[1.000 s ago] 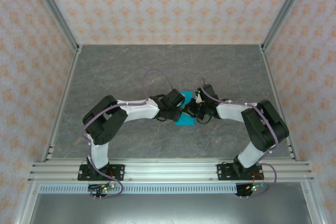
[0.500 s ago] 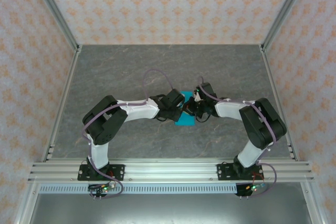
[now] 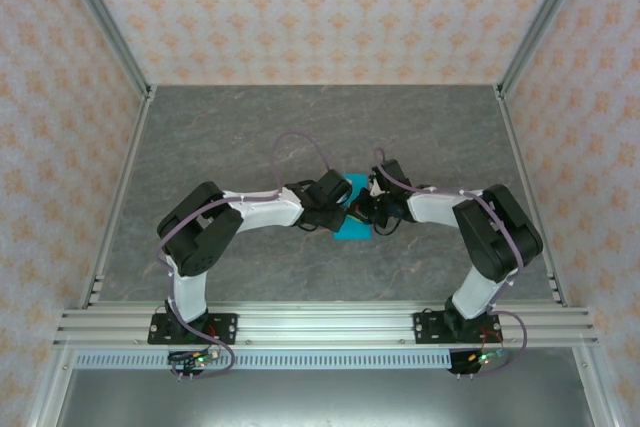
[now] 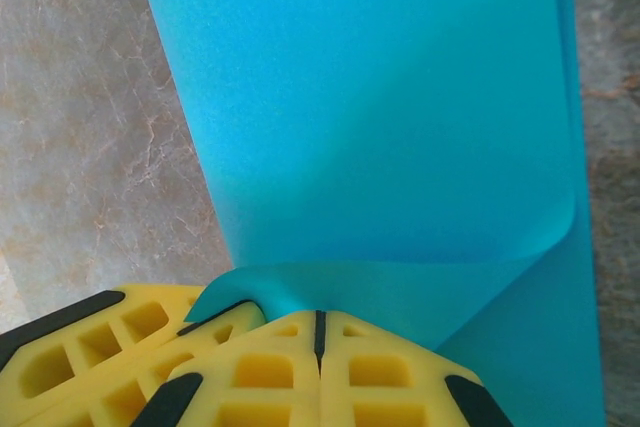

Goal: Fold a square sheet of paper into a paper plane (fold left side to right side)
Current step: Fold the triangle a second time at the center of the table.

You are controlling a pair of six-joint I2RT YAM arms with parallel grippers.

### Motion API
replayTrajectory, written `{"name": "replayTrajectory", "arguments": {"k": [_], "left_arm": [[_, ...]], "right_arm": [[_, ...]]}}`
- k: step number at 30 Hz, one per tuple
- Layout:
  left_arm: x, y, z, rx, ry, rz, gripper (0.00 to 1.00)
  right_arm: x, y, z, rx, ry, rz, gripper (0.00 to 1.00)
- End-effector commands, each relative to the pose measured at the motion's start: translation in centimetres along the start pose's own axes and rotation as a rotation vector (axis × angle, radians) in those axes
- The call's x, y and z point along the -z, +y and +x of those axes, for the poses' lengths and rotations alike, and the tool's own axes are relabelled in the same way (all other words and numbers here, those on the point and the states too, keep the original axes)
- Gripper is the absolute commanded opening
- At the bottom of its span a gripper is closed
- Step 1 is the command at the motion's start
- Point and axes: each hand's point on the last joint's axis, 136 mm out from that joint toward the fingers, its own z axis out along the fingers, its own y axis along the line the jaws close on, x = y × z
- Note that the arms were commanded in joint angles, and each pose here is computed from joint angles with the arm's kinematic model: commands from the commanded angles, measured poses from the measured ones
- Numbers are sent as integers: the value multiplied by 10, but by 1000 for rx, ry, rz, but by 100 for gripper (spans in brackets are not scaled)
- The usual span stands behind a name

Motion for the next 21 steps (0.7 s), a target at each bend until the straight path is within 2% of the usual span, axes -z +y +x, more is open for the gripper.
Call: {"name": "replayTrajectory", "arguments": {"k": [1,10,15,21], "left_arm": [[-7,6,23,-18,73,-7,2],[-6,6,21,-14,70,-11,2],[13,2,6,-6,14,7,2],[37,-1,-10,7,-42,20,14]], "right_arm": [[-3,-14,1,11,0,70,0],[-6,-27,5,4,4,109,0],[-8,-39,9,-9,17,155,0],[-11,-50,14,-26,36,187,0]]}}
